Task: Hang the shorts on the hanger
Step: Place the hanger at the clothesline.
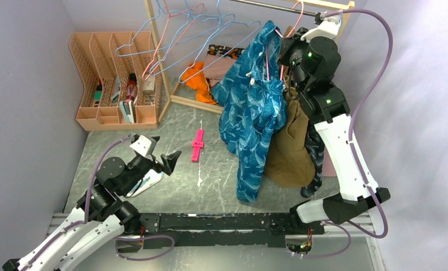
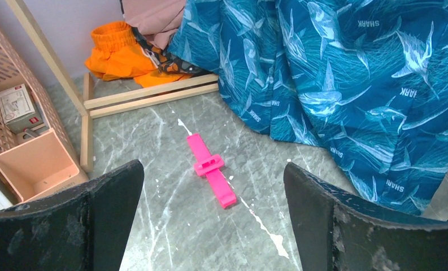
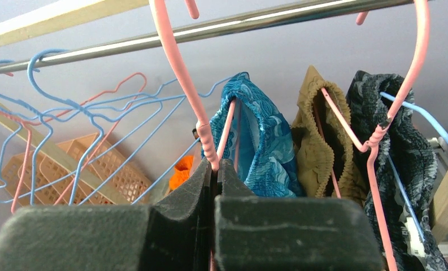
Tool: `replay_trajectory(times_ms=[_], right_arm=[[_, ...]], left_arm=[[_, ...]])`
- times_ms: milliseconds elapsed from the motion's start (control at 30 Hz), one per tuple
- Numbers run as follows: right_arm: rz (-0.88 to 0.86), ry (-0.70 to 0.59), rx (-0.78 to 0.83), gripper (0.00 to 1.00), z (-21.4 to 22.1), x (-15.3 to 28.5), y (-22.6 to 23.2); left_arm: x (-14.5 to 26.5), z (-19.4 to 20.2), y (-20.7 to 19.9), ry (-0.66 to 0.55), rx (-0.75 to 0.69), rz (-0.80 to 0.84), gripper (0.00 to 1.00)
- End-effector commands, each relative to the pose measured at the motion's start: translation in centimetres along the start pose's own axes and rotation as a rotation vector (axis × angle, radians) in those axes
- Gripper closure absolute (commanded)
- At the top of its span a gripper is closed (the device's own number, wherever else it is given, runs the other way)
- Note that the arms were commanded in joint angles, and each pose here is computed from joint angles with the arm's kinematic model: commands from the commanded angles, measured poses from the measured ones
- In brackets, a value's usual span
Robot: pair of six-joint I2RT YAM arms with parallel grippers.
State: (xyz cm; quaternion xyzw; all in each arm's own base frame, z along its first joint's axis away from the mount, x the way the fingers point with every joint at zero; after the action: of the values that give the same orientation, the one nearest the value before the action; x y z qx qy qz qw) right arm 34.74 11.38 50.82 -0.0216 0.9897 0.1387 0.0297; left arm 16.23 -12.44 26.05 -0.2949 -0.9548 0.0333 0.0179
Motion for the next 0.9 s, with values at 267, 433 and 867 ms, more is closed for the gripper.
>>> replay_trajectory(times_ms=[267, 433, 867], right_arm=[[0.025, -0.104, -0.005, 1.00, -1.8, -1.7, -0.2], [0.031, -0.112, -0.014, 1.00, -1.3, -2.3, -0.4], [0.022, -0.062, -0.038, 1.00, 0.9, -4.0, -0.1]], left_arm=[[-0.3, 0.3, -0.2, 0.019, 0.002, 0.015, 0.03], [-0.4, 0.5, -0.3, 0.021, -0.001, 0.021, 0.03], [-0.5, 0.7, -0.3, 0.025, -0.007, 0.025, 0.03]])
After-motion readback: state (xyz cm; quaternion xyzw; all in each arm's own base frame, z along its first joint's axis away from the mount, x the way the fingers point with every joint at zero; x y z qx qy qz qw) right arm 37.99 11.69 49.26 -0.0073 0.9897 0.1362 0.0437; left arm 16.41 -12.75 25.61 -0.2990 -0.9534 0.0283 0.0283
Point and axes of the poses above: each gripper's point midway between its finger pads, its own x axis back along the fingers, its own y axis along the line the jaws close on, z = x × y, the point moved 5 cm from there along x, back along the fingers, and after that the axes turned 3 degrees about x, right-handed, at the moved point
